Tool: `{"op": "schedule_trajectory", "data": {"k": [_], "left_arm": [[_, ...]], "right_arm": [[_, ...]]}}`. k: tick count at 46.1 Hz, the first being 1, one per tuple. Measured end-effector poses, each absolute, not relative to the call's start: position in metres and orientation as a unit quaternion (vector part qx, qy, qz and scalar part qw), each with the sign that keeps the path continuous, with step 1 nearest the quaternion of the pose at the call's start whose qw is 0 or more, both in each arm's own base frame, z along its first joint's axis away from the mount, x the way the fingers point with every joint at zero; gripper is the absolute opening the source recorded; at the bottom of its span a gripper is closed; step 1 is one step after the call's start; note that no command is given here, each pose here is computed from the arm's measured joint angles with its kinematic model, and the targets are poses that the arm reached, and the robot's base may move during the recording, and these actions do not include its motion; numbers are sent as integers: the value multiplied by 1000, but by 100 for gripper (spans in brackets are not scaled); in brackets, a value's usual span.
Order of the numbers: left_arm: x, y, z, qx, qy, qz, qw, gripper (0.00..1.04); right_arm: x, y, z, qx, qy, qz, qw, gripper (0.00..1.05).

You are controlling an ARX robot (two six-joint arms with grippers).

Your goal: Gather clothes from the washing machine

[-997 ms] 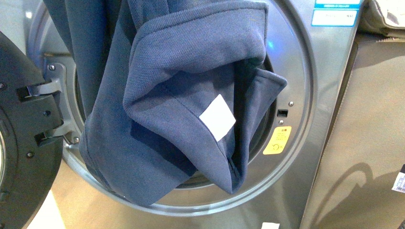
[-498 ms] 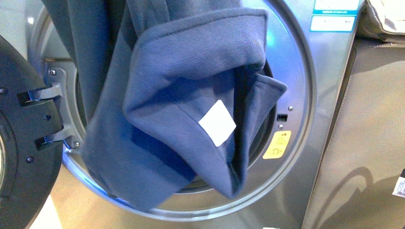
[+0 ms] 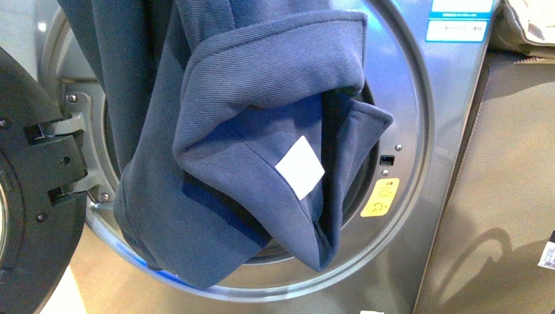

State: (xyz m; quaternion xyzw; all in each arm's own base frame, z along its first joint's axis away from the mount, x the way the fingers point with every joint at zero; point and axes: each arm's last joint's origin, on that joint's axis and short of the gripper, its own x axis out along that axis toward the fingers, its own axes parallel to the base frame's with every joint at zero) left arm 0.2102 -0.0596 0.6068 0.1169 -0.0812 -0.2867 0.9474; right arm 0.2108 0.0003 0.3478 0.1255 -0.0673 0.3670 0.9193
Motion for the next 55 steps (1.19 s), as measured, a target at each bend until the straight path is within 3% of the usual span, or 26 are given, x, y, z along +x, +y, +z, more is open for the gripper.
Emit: {"op": "schedule_trajectory", "data": {"k": [10,24,35,55], "left_arm": [[210,-60,607,117,-81,-287,947,7],[210,-60,607,117,-81,-287,947,7],[210,-60,607,117,-81,-287,947,7],[210,-59,607,117,-81,-286,948,7]], "right_arm": [[228,65,379,105,-38,493,863,97],[227,126,376,70,31,618,783,97],[259,159,374,39,26,597,801,97],[306,218,371,98,-1,604,791,97]]}}
